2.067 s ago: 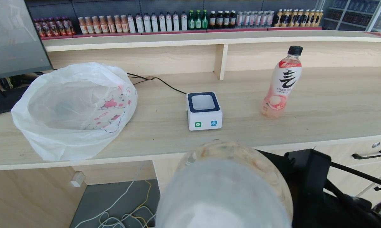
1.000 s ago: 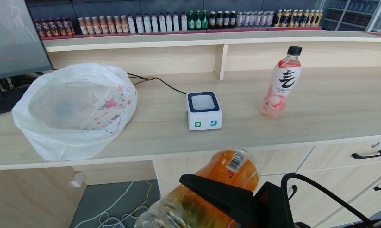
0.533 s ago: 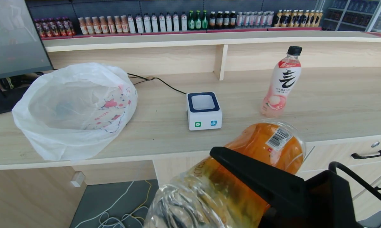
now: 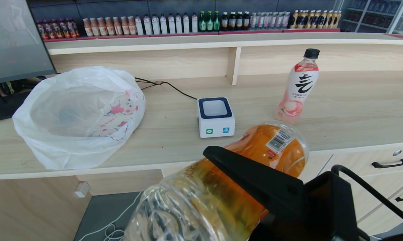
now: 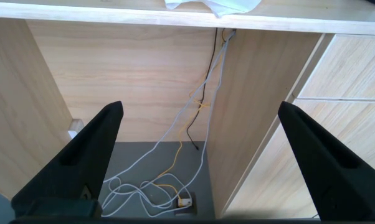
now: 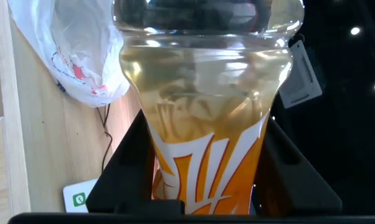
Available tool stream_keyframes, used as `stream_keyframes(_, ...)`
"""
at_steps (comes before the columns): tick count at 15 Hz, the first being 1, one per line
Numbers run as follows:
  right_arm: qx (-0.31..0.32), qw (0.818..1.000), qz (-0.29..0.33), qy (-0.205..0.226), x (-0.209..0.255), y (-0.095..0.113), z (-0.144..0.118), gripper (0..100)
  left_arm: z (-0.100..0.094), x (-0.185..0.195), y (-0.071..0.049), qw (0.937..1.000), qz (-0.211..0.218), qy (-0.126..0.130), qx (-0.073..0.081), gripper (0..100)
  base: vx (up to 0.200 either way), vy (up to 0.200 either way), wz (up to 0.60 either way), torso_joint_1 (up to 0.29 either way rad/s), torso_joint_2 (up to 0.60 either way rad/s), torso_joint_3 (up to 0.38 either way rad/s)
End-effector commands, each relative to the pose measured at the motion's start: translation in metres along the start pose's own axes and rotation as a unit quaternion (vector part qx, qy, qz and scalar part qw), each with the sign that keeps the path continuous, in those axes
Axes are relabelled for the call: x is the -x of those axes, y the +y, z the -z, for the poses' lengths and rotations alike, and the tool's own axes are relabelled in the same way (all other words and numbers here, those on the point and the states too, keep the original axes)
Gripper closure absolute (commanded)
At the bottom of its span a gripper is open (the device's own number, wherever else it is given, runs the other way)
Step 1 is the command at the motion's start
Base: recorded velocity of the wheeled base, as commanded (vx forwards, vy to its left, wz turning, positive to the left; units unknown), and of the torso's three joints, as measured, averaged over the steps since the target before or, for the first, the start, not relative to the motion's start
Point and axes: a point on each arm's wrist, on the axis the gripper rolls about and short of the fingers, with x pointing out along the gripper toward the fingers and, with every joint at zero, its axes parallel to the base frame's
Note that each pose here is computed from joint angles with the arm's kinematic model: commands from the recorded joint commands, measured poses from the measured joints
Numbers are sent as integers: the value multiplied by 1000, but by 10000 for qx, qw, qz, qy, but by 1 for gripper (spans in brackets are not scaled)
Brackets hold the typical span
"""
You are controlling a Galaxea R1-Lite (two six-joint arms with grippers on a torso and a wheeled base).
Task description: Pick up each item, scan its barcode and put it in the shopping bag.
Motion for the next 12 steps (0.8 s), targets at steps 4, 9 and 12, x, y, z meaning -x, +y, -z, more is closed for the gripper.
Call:
stream_keyframes(4, -57, 9999, 39, -107, -9, 3, -9, 100, 0, 0, 0, 10000, -3, -2, 2, 0, 0, 0, 0, 0, 0, 0)
stream_keyframes(9, -181, 9995, 22, -241, -8, 3, -18, 100, 0, 0, 0, 10000, 4, -2, 1, 0, 0, 0, 0, 0, 0, 0)
stream_keyframes(12, -203, 9993, 34, -317, -9, 3, -23, 100, 0, 0, 0, 10000, -3, -2, 2, 0, 0, 0, 0, 0, 0, 0)
